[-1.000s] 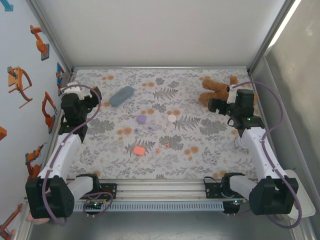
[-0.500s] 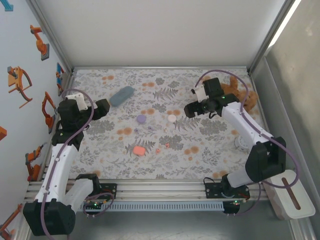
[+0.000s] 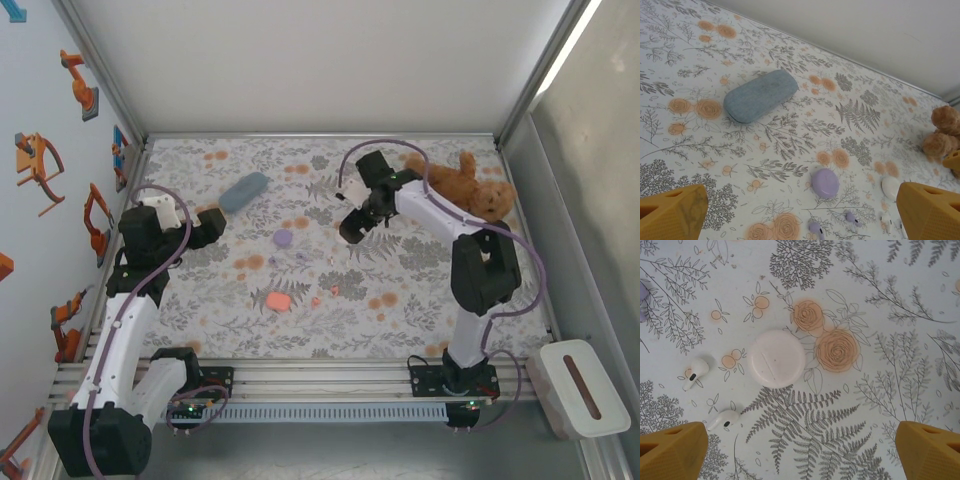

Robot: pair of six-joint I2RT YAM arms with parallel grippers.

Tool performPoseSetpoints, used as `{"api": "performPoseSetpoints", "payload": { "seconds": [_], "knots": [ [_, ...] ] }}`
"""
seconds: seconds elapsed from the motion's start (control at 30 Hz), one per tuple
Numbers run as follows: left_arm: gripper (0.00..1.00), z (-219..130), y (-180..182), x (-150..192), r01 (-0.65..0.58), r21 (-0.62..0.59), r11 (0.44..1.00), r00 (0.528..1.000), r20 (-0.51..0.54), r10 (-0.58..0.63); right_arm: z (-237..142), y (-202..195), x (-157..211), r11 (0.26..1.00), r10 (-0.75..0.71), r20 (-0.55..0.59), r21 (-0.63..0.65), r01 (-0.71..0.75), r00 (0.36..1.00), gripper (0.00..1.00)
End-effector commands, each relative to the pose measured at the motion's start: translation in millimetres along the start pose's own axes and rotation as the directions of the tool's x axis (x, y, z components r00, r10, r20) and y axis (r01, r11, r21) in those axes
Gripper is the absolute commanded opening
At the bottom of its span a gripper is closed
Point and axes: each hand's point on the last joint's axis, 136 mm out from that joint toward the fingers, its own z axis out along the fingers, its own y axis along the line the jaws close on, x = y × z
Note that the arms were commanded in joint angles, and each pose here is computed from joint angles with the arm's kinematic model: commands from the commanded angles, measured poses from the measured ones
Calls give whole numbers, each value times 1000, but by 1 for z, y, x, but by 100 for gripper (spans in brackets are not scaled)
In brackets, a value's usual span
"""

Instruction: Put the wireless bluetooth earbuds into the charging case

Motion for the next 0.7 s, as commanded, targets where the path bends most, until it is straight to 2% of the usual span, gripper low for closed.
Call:
{"api": "performPoseSetpoints", "payload": {
  "seconds": [0.0,0.2,0.67],
  "knots": [
    [96,-1,0,0,-3,-2,1000,1000,-6,3,9,9,-1,992,-127,-52,-25,126,991,95],
    [96,-3,5,0,-17,-37,999,1000,-10,17,33,17,0,971,-238,-119,-66,231,964,89],
    [96,0,10,3,-14,-57,998,1000,-26,12,61,16,5,956,-288,-195,-107,272,937,80]
  ]
}}
